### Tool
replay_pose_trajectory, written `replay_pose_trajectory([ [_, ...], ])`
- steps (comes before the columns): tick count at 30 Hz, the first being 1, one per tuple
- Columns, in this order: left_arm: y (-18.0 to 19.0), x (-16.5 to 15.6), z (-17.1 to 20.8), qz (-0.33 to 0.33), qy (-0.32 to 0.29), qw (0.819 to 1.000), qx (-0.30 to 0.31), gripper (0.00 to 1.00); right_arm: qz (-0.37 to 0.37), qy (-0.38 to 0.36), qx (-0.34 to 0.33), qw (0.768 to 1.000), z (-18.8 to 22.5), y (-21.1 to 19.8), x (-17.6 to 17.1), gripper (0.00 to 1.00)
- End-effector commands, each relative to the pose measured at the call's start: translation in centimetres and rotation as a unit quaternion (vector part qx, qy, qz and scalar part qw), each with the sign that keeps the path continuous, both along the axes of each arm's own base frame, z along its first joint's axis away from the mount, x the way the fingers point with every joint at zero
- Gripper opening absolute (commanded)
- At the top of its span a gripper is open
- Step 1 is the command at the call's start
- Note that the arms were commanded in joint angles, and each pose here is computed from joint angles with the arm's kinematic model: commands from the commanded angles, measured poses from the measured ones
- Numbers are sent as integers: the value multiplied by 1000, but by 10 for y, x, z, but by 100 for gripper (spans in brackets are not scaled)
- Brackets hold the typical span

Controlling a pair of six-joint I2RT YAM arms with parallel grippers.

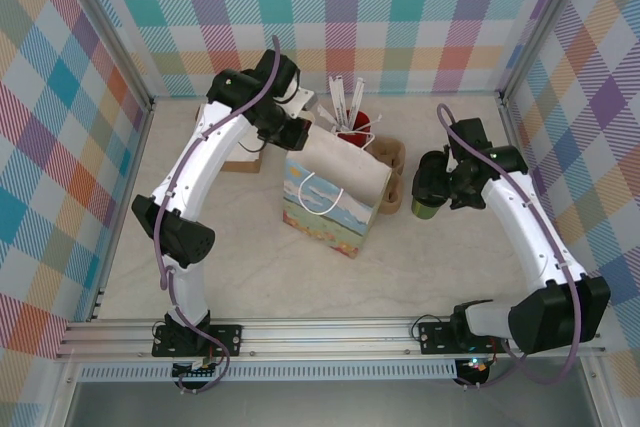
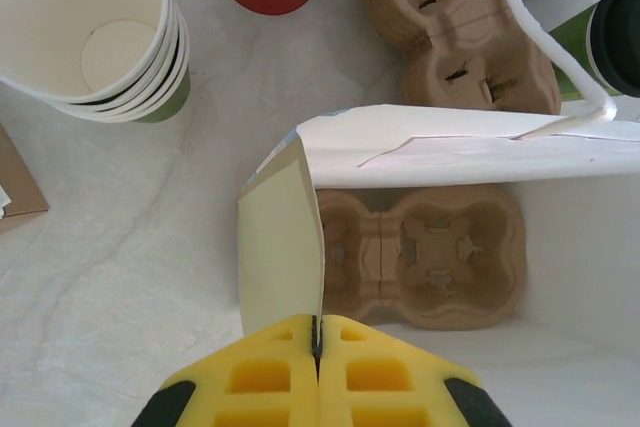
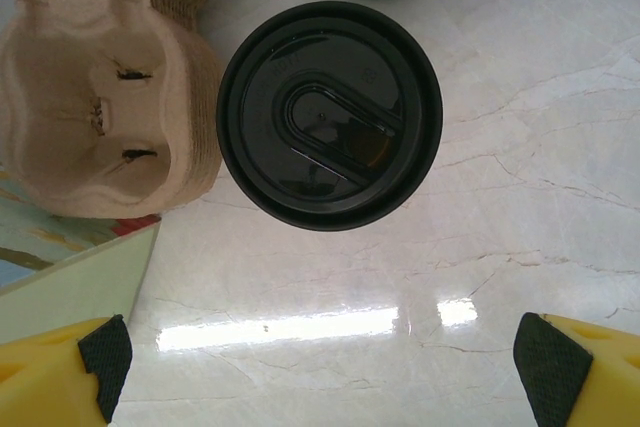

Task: Pack the takeout coffee

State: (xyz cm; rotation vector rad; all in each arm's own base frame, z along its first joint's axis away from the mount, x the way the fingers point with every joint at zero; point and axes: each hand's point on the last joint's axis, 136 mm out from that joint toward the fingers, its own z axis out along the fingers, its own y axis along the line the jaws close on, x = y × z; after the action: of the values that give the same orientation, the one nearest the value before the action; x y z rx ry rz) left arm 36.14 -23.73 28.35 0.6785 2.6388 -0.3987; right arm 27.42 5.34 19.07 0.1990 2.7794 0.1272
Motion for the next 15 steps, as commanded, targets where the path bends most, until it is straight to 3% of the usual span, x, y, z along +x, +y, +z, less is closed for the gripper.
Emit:
replay_pose_trajectory([
  [1, 14, -6, 3, 9, 6, 1000, 9, 14, 4, 22, 8, 1000, -10, 2, -5, 100],
  [5, 16, -2, 12, 17, -6, 1000, -7, 43, 3, 29, 16, 999, -13, 2, -7, 100],
  [8, 19, 0, 23, 29, -23, 999, -20, 55, 3, 36, 18, 999, -14, 2, -8, 100],
  [15, 40, -4, 61, 67, -74, 994, -44, 71, 2, 45, 22, 999, -13, 3, -10, 100],
])
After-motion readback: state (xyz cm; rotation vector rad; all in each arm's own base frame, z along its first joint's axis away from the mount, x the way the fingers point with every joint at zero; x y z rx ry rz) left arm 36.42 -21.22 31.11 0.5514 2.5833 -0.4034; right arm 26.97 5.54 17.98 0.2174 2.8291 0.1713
